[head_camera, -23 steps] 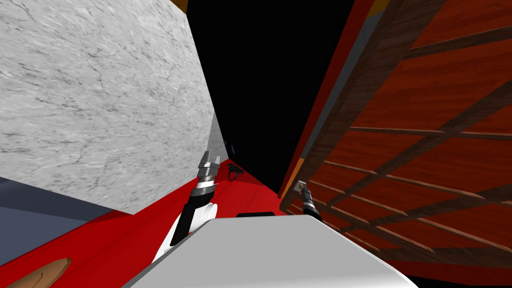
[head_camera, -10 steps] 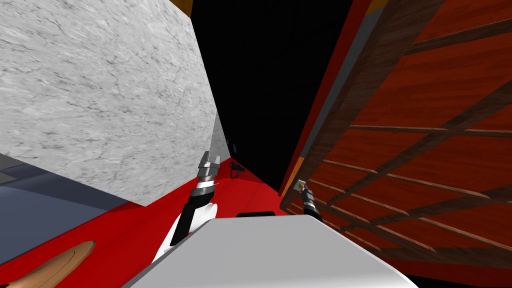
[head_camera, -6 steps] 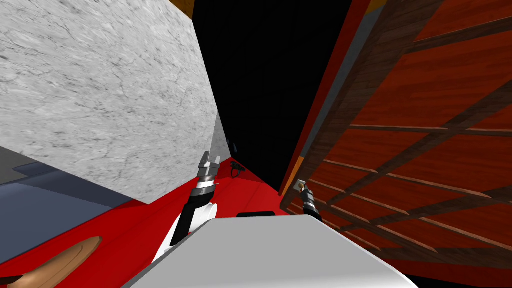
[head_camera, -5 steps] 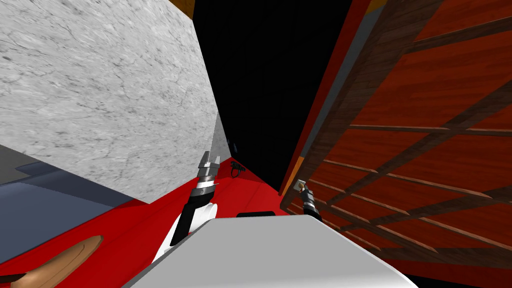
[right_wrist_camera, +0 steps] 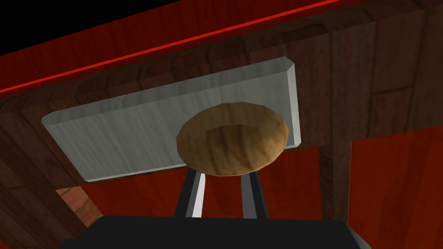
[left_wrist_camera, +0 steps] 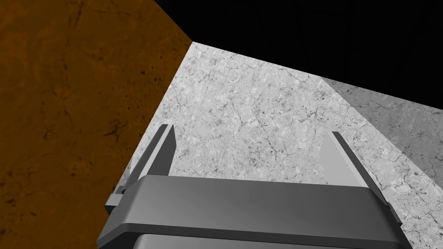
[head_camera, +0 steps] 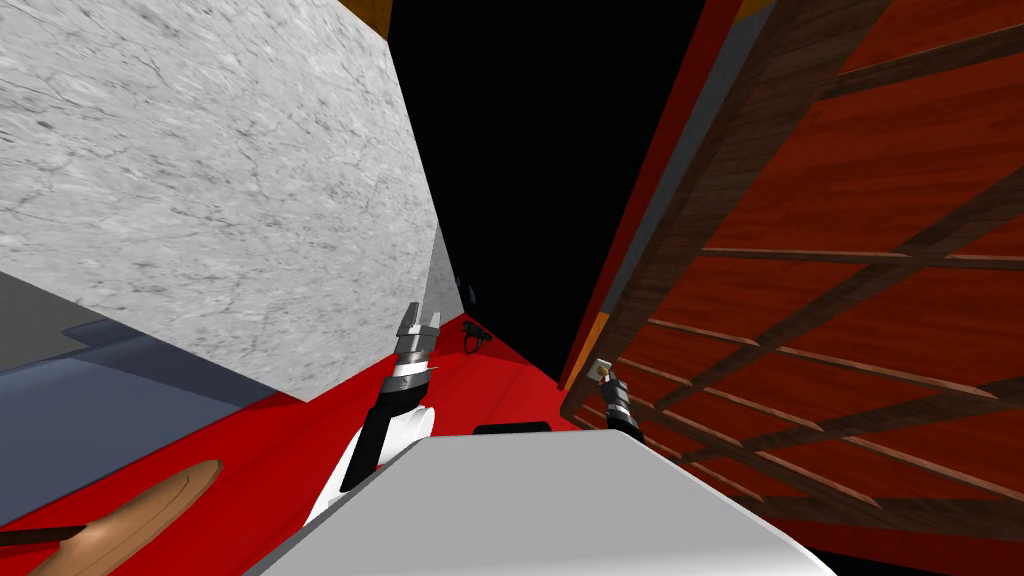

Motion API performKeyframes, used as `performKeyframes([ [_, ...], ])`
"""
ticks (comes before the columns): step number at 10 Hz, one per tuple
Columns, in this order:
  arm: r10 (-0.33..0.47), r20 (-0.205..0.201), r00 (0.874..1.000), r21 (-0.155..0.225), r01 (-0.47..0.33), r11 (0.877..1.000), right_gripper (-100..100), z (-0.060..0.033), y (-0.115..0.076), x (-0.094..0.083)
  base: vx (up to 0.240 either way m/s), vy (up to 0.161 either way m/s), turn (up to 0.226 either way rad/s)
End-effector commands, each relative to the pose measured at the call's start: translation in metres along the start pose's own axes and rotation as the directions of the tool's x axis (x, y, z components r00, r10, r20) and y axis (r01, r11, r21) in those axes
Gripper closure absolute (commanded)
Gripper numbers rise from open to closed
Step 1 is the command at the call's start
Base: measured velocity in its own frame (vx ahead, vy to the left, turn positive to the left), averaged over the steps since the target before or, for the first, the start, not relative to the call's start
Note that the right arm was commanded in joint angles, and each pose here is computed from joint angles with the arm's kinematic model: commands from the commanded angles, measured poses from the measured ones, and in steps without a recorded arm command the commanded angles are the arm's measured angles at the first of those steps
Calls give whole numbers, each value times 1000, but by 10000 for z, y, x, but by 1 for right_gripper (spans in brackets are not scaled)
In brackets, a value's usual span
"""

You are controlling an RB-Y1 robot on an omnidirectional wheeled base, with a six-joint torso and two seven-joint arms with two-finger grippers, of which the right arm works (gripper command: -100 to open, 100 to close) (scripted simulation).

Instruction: Pull the door open

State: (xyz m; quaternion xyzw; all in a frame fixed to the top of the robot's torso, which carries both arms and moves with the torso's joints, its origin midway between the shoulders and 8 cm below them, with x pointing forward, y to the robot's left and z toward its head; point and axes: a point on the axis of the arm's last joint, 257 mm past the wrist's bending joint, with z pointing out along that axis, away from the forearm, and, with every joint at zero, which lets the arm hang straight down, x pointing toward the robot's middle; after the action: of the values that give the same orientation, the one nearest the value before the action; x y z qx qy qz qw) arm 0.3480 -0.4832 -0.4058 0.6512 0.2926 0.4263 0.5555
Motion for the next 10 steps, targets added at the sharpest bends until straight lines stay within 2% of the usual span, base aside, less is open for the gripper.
performKeyframes([
  [1,61,-17,998,-8,-61,998,100,31,12,119,-27,-1,44],
  [2,62,-17,998,-8,-62,998,100,31,12,119,-23,0,2],
  [5,145,-16,989,-8,-145,989,100,43,14,116,-35,1,28],
  [8,226,-15,974,-8,-226,974,100,54,16,113,-33,0,29],
  [9,260,-15,966,-8,-260,966,100,59,17,112,-28,0,33],
  [10,274,9,962,-1,-274,962,-100,-13,-15,12,-39,-10,31],
])
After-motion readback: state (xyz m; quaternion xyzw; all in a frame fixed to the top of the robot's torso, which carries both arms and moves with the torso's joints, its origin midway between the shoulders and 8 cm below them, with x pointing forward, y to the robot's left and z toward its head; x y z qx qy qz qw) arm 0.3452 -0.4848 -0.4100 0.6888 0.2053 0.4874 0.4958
